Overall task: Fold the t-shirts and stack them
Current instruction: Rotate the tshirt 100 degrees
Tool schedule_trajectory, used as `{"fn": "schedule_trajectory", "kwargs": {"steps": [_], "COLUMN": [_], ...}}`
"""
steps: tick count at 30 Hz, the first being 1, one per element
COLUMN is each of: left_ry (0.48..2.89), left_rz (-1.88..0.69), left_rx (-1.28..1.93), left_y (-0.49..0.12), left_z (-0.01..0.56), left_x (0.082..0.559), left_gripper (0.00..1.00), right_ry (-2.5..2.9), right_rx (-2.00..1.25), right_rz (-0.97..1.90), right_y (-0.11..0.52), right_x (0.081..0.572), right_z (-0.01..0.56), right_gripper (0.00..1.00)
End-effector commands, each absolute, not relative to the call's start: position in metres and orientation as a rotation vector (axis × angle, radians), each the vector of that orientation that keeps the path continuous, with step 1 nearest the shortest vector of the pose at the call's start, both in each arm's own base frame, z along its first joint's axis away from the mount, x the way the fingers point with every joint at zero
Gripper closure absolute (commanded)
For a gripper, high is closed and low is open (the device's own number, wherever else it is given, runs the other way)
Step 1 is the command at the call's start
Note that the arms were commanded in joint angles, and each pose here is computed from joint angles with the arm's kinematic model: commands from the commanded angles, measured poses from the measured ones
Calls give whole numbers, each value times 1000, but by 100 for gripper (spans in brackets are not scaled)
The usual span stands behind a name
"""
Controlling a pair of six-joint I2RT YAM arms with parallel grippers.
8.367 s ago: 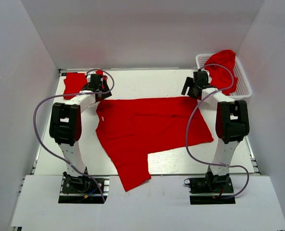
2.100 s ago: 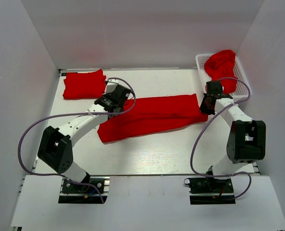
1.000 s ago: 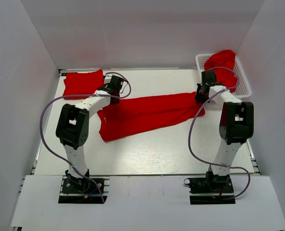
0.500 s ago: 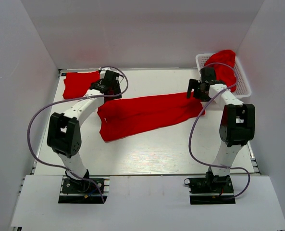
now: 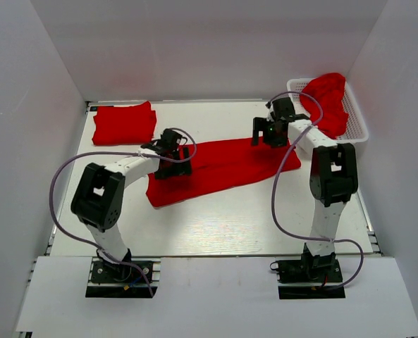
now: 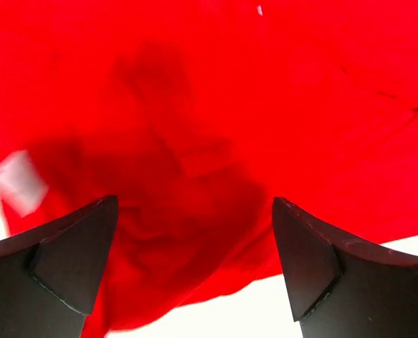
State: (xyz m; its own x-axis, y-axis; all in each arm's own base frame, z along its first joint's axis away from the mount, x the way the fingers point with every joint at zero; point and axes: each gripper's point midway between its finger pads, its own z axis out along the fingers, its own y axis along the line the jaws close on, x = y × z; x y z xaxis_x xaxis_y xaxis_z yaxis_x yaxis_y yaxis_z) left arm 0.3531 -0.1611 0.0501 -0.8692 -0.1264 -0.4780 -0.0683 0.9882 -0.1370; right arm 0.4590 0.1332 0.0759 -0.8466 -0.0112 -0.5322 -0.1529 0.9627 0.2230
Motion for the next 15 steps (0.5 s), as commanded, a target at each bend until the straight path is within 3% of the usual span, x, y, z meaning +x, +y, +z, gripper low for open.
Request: {"fn": "schedule_trajectory", "kwargs": {"steps": [1, 5, 10, 15], "left_ry": [2629, 2662, 2724, 2729], "left_rz": [-293, -248, -193, -193], "left_rx": [-146, -166, -154, -68], "left_y": [-182, -179, -185, -211], "left_z": [47, 28, 0, -16], "left_x": [364, 373, 393, 438], "left_gripper": [0, 0, 0, 0], "right_ry": [2582, 2653, 2784, 2733], "right_rx": [-67, -11, 117, 232], "right_rz": [371, 304, 236, 303], "right_y": [134, 123, 110, 113], "right_x": [470, 468, 426, 378], "right_z": [66, 36, 3, 21], "right_gripper": [10, 10, 10, 10]}}
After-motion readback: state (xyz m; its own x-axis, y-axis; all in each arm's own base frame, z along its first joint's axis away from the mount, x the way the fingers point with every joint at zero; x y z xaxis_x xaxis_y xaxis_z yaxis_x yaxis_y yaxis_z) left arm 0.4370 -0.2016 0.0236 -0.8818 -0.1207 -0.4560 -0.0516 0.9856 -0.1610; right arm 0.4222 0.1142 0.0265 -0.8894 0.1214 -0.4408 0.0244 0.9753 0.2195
